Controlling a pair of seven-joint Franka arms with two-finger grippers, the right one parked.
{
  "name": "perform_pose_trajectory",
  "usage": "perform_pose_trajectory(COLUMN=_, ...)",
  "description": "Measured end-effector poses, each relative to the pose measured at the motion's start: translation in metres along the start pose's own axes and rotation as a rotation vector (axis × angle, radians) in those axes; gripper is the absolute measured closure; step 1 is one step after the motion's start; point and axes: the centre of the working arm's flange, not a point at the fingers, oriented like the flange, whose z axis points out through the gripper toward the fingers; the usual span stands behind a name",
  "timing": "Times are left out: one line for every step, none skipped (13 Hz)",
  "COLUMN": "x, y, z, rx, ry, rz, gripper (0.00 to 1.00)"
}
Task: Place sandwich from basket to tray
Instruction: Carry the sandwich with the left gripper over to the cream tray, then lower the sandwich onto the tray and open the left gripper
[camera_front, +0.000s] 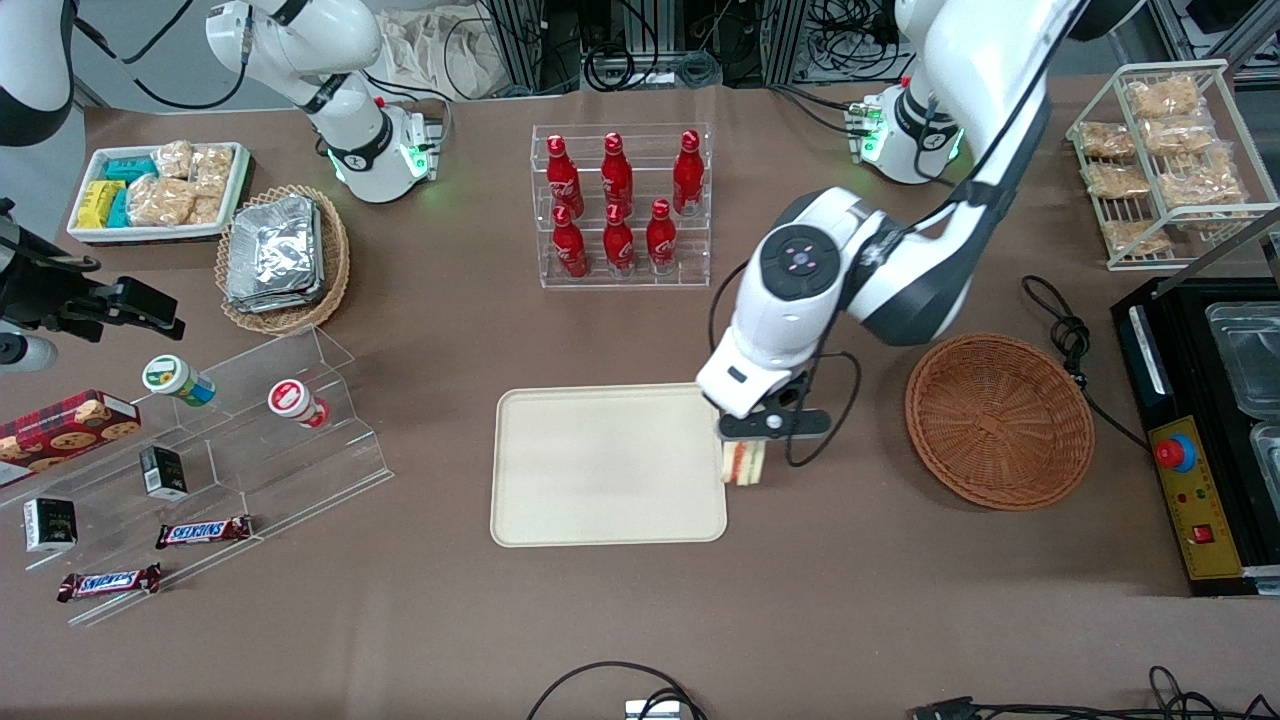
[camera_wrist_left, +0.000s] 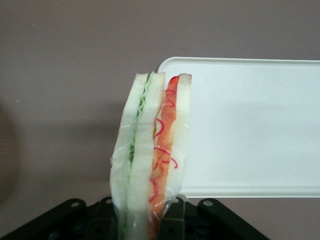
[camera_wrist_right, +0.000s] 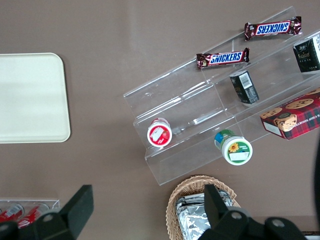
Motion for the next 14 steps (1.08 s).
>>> perform_pose_trajectory(x=-0.001, y=0.012, z=0.010, rx=0.013, ry=0.006, rz=-0.001, gripper=0.82)
perform_pose_trajectory(x=-0.003, y=0.022, z=0.022, rx=0.022, ry=0.007, rz=0.000, gripper=0.82)
perform_pose_trajectory(x=-0.004, y=0.030, z=0.033, rx=0.023, ry=-0.001, rz=0.003, gripper=0.82)
perform_pose_trajectory(x=-0.002, y=0.036, z=0.044, rx=0.019, ry=-0.011, rz=0.004, gripper=0.82)
perform_pose_trajectory(x=0.000, y=0.040, z=0.053, rx=0.014, ry=-0.019, rz=0.003, gripper=0.82)
perform_pose_trajectory(x=0.002, y=0.046, z=0.063, rx=0.008, ry=-0.028, rz=0.004, gripper=0.82)
perform_pose_trajectory(x=0.003, y=0.052, z=0.073, rx=0.004, ry=-0.037, rz=0.006, gripper=0.82)
perform_pose_trajectory(x=0.002, y=0.057, z=0.084, rx=0.003, ry=-0.049, rz=0.010, gripper=0.82)
perform_pose_trajectory(x=-0.001, y=0.062, z=0.096, rx=0.005, ry=-0.062, rz=0.014, gripper=0.82)
perform_pose_trajectory(x=-0.004, y=0.065, z=0.108, rx=0.012, ry=-0.073, rz=0.016, gripper=0.82)
perform_pose_trajectory(x=-0.006, y=0.068, z=0.121, rx=0.022, ry=-0.081, rz=0.018, gripper=0.82)
perform_pose_trajectory(x=-0.008, y=0.070, z=0.131, rx=0.032, ry=-0.083, rz=0.020, gripper=0.82)
perform_pose_trajectory(x=-0.009, y=0.071, z=0.139, rx=0.039, ry=-0.081, rz=0.021, gripper=0.82)
perform_pose_trajectory(x=-0.009, y=0.071, z=0.146, rx=0.044, ry=-0.081, rz=0.021, gripper=0.82)
